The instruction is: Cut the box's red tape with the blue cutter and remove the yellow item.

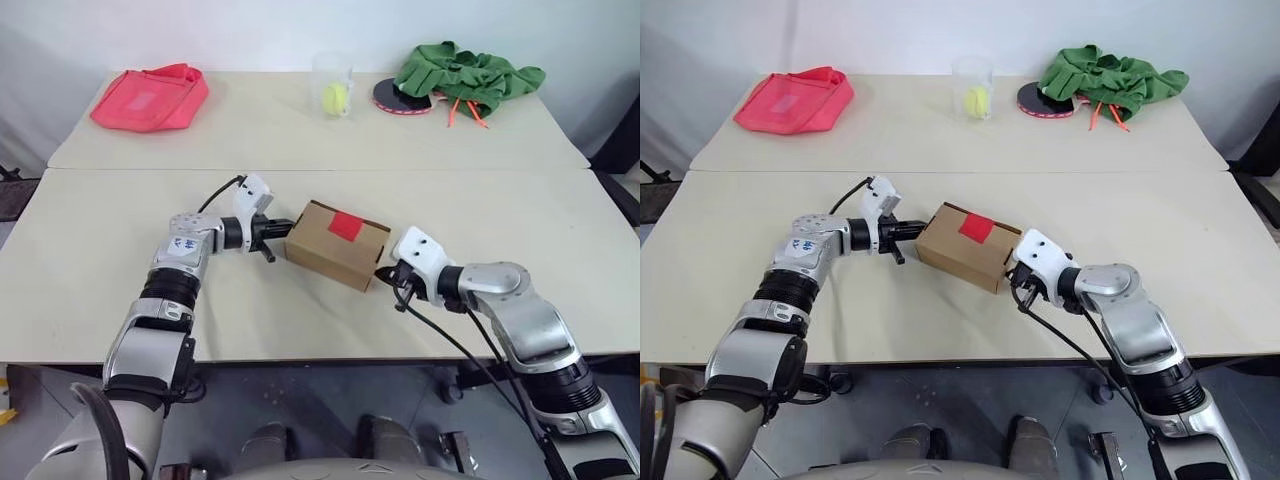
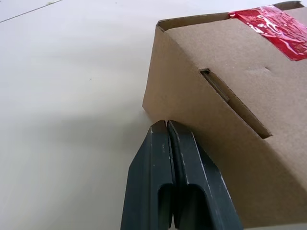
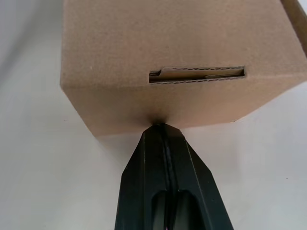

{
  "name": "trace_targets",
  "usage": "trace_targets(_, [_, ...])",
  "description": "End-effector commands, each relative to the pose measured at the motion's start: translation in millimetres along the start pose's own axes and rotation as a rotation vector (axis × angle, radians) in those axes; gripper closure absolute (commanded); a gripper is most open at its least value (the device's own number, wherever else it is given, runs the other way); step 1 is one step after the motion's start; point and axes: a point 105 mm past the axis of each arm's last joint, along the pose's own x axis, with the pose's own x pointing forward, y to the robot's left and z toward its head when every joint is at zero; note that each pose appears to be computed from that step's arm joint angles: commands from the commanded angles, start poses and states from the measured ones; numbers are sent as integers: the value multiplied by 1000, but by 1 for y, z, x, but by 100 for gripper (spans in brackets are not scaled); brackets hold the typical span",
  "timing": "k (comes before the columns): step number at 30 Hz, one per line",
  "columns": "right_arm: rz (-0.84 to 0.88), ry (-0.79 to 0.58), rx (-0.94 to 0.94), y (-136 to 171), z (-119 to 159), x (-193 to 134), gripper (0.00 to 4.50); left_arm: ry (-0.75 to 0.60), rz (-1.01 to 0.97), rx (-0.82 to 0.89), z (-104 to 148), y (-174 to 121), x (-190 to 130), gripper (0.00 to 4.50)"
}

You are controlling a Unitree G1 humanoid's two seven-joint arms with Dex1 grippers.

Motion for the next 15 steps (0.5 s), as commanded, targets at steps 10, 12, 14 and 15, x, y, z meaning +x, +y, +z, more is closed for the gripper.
trace_targets(10, [129, -79, -36, 36, 26, -7, 450, -2, -182, 74, 12, -31, 35, 446])
trace_targets(12, [127, -76, -34, 37, 26, -7, 450, 2, -182, 74, 10, -31, 36, 446])
trace_targets(14, [117, -76, -32, 36, 27, -8, 450, 6, -188, 76, 10, -33, 38, 446])
trace_targets(15, [110, -73, -32, 34, 26, -9, 450, 7, -195, 79, 10, -35, 41, 446])
